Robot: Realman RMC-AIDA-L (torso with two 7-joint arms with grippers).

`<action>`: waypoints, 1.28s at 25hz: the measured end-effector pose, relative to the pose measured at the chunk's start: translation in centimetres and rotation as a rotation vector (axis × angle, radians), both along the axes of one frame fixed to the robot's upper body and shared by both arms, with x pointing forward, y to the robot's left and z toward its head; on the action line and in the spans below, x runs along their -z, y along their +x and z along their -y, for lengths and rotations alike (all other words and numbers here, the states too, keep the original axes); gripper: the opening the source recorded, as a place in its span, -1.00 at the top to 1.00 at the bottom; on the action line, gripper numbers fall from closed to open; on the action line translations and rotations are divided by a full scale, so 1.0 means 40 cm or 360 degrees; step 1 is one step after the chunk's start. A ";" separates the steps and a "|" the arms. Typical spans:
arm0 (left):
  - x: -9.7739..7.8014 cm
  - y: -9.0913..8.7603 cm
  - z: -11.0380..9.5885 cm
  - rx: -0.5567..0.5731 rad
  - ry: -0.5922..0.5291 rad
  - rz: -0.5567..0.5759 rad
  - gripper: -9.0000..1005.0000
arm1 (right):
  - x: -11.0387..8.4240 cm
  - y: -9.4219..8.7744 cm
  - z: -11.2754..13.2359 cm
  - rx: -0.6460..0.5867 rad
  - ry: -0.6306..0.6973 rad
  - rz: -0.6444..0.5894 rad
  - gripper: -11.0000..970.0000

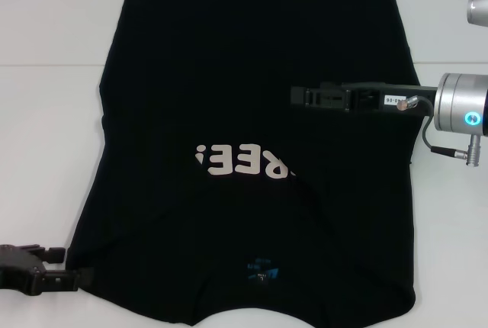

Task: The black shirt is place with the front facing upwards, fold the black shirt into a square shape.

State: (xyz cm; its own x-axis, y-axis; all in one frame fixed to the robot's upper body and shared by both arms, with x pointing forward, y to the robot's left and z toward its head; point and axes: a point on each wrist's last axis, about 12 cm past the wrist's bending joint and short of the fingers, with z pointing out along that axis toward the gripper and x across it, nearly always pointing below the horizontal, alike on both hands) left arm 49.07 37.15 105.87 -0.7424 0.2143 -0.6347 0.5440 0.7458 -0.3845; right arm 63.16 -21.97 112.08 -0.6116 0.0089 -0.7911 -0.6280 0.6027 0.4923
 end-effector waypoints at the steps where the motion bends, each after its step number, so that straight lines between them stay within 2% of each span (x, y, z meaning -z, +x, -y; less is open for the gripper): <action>1: 0.000 0.000 0.000 0.0002 0.0000 -0.0001 -0.75 | 0.000 0.000 0.000 0.0000 0.0000 0.0000 -0.94; 10: 0.000 0.014 0.008 0.0041 0.0055 -0.0025 -0.68 | -0.001 0.000 0.003 0.0006 0.0011 -0.0001 -0.94; 20: -0.001 0.014 0.014 0.0046 0.0062 -0.0026 0.18 | 0.004 -0.006 0.010 0.0008 0.0014 -0.0012 -0.94; 26: -0.014 0.017 0.014 0.0049 0.0033 -0.0002 0.63 | 0.004 -0.008 0.015 0.0005 0.0016 -0.0014 -0.94; 32: -0.023 0.022 0.021 0.0063 0.0005 0.0021 0.84 | 0.003 -0.007 0.028 0.0018 0.0001 -0.0030 -0.94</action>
State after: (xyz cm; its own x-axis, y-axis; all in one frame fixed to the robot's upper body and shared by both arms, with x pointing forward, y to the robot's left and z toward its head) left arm 49.95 36.30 106.80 -0.7250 0.2454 -0.6436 0.5780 0.7249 -0.3748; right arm 62.89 -23.11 111.95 -0.6261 0.0163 -0.7795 -0.6119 0.6094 0.5042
